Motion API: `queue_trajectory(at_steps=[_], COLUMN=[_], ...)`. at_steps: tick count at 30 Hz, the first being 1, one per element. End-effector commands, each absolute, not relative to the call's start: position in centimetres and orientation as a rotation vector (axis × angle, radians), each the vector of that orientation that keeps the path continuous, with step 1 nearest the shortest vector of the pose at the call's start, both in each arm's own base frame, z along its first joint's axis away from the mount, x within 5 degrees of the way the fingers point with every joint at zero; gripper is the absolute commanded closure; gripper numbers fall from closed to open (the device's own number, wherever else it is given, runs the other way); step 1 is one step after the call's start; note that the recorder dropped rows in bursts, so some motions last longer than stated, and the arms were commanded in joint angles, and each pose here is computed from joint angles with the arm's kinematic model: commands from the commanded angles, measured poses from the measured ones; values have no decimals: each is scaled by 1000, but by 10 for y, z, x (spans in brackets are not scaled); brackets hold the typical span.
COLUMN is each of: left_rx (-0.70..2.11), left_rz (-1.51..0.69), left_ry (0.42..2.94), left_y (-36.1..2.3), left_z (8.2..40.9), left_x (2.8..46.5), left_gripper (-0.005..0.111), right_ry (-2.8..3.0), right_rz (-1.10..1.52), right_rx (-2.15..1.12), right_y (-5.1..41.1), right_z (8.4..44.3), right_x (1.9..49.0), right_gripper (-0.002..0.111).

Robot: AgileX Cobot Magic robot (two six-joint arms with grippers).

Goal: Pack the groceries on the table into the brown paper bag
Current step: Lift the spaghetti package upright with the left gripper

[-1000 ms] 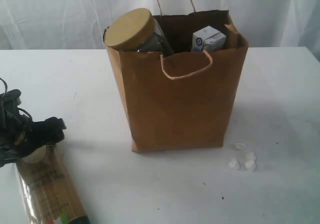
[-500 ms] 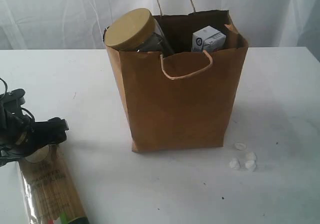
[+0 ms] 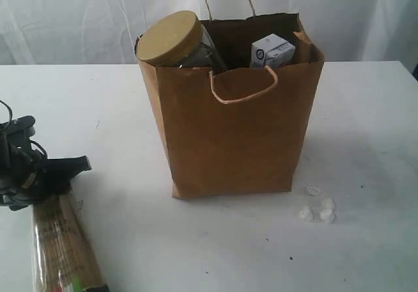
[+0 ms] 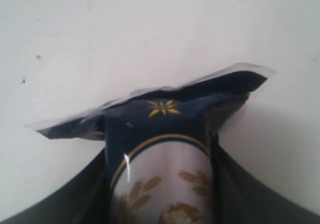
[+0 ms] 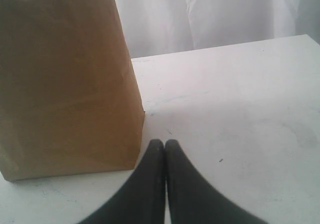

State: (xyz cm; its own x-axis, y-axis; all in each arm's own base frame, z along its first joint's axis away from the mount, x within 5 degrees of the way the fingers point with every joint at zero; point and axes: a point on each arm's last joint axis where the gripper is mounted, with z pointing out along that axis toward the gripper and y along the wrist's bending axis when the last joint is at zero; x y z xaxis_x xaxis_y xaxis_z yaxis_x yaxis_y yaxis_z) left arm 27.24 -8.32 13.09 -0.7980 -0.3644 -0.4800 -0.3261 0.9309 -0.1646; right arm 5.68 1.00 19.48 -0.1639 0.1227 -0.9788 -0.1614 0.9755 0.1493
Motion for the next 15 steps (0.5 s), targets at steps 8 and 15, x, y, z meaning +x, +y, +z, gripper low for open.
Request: queue_trajectory(at_steps=[8,15], left_rx=[-359,-317], left_rz=[-218,-294], left_ry=[2423,2218], left_y=[-85,-77], left_z=[176,236], left_x=[268,251], left_gripper=[106,106], right_ry=[1711,1711], right_rz=[241,241], right_rx=[-30,-30], right_y=[10,10], right_z=[194,194], right_x=[57,57], right_gripper=[108,108])
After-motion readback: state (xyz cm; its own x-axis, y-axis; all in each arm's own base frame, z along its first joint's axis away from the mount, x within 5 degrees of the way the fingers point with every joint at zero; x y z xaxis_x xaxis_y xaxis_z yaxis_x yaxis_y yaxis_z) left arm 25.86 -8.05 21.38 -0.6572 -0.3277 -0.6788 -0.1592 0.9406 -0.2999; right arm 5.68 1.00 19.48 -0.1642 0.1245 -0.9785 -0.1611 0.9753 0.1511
